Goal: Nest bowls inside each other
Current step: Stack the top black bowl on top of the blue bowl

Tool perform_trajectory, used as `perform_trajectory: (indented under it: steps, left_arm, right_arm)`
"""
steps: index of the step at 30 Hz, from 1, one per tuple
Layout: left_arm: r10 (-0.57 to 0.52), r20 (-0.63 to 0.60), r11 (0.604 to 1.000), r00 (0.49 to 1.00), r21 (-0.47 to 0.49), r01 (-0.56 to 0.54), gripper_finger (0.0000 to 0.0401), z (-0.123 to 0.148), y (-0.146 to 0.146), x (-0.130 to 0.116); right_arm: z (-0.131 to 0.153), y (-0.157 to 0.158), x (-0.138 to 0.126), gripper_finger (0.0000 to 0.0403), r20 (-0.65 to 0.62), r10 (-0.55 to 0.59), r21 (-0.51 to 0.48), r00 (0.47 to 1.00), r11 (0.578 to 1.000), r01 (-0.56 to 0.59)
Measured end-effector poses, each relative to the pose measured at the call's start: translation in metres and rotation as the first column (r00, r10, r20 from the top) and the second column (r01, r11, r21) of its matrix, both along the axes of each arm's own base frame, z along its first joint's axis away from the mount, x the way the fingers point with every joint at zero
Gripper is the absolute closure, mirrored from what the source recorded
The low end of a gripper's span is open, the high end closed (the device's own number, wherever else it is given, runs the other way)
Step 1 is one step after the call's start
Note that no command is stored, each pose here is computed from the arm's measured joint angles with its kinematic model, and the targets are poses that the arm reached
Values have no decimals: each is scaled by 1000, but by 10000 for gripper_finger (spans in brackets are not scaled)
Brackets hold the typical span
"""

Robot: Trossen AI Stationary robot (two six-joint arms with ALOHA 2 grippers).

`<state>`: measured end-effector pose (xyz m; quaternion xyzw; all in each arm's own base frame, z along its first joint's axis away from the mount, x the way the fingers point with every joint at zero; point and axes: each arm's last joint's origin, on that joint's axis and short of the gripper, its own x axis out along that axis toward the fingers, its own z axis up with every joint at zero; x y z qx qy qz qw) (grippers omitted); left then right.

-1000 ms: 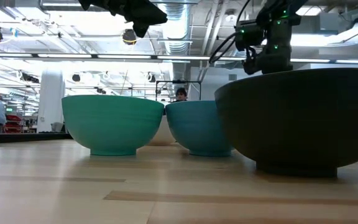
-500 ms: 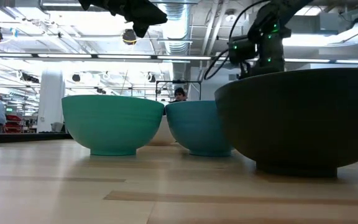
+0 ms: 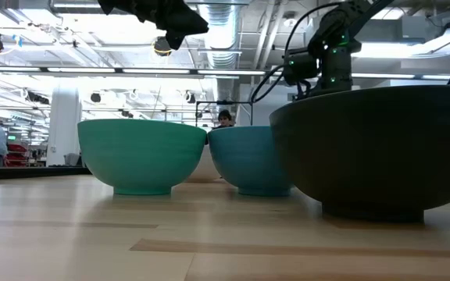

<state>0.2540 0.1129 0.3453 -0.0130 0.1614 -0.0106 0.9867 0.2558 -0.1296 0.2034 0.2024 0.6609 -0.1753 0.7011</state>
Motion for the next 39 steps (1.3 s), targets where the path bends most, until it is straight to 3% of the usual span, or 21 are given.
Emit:
perform_trajectory:
  steps: [7, 21, 24, 30, 39]
  left_arm:
    - [-1, 0, 1000, 1000, -1, 1, 347, 0, 0, 0]
    - [-6, 3, 1000, 1000, -3, 6, 347, 0, 1, -1]
    - [-1, 4, 1000, 1000, -4, 1, 347, 0, 2, -1]
    - [1, 4, 1000, 1000, -6, -1, 347, 0, 3, -2]
    - [-2, 4, 1000, 1000, -14, 2, 347, 0, 3, -2]
  right_arm:
    - [0, -2, 2, 310, 13, -2, -39, 1000, 999, 2]
    - [-23, -4, 11, 311, -48, 6, -9, 999, 1000, -7]
    - [-23, -5, 13, 323, -32, 6, -17, 999, 1000, -7]
    - [-23, -5, 11, 389, -64, 13, -40, 998, 999, -15]
    - [-21, 15, 17, 392, -92, 92, -63, 992, 993, -98]
